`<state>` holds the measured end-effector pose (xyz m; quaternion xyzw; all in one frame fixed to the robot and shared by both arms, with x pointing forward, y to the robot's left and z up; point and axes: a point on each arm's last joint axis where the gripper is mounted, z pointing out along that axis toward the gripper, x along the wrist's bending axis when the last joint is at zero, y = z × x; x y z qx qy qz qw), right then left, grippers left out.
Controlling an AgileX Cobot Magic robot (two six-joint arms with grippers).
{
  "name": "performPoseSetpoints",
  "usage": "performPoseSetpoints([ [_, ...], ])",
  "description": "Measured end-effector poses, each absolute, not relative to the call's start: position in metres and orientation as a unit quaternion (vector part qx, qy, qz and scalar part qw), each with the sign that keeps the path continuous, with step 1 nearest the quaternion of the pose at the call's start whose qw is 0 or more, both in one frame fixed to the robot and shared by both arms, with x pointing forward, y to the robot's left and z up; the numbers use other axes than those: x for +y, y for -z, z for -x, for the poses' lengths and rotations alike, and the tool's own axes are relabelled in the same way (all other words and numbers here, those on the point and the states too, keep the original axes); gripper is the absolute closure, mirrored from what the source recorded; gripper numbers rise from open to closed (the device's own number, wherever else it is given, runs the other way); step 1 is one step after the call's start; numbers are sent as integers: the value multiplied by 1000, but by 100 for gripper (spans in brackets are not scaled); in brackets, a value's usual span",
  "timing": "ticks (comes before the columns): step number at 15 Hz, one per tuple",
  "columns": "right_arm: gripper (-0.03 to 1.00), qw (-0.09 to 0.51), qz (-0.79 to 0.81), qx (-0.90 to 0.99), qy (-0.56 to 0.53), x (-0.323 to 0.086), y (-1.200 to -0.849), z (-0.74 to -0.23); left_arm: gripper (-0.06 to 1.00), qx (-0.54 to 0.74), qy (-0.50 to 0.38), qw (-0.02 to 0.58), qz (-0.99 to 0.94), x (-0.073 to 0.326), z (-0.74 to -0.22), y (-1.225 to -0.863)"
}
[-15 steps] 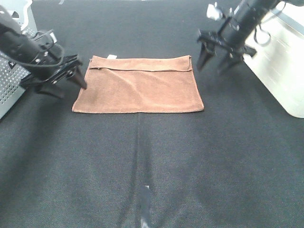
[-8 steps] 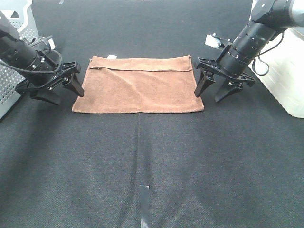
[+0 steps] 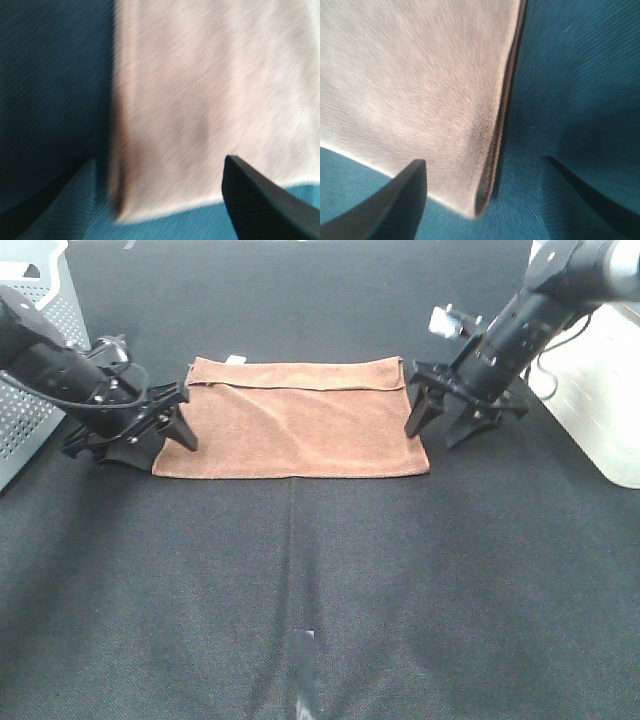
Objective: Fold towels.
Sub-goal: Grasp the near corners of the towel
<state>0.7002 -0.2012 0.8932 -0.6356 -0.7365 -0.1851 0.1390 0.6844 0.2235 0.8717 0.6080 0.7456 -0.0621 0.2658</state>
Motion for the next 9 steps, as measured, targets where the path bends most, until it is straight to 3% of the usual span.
performPoseSetpoints([
  [3,42,163,632,-731,199,-197,-883,-701,37,739,54,275,-612,208,-687,-868],
  [6,48,174,632,-728,202,-195,-877,-701,64,738,55,271,-615,204,-687,-863],
  [7,56,185,634,-723,205,-193,-874,-701,77,738,56,270,-615,204,-687,-862],
  [9,80,191,636,-719,204,-193,-869,-701,91,736,58,266,-620,204,-686,-861],
])
